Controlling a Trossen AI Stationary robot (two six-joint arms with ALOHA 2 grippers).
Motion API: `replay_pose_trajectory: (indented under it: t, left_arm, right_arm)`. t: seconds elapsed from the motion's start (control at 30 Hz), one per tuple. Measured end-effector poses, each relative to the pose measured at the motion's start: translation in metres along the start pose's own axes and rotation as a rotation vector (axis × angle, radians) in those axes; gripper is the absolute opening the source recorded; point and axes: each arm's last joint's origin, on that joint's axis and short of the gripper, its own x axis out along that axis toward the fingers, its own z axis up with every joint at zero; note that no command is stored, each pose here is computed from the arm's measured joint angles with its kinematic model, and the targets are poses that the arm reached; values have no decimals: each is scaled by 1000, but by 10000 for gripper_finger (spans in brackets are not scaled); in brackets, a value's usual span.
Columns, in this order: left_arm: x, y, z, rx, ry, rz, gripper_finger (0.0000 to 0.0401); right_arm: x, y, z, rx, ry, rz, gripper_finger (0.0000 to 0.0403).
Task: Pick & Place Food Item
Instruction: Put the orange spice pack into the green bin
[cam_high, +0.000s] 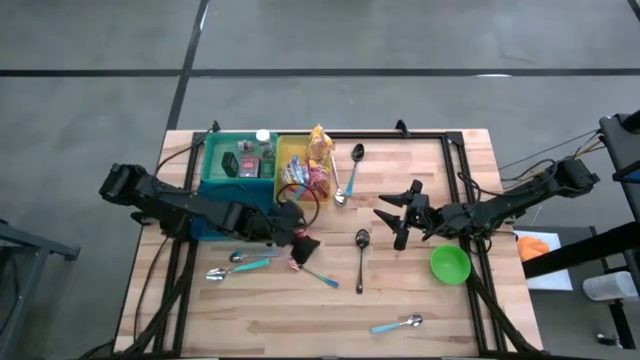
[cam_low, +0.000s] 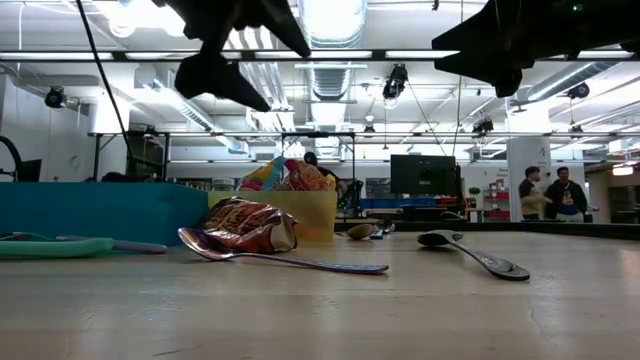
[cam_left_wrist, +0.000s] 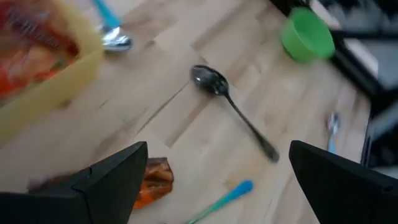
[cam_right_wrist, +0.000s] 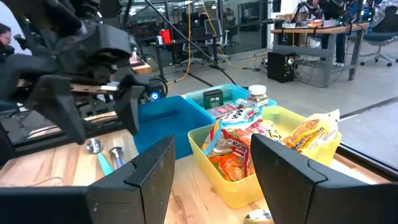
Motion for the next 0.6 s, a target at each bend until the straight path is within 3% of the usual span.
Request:
replay_pose_trajectory:
  t: [0.17,0.23,0.6]
  left_arm:
    - [4,8,6,-298,-35,52,395]
    - [6,11,9,-367,-44,65,395]
    - [17,14,14,-467,-60,63,395]
  right_arm:
    - [0,0,0,0,0,0,206]
    - [0,0,0,0,0,0,206]
    - [0,0,0,0,0,0,206]
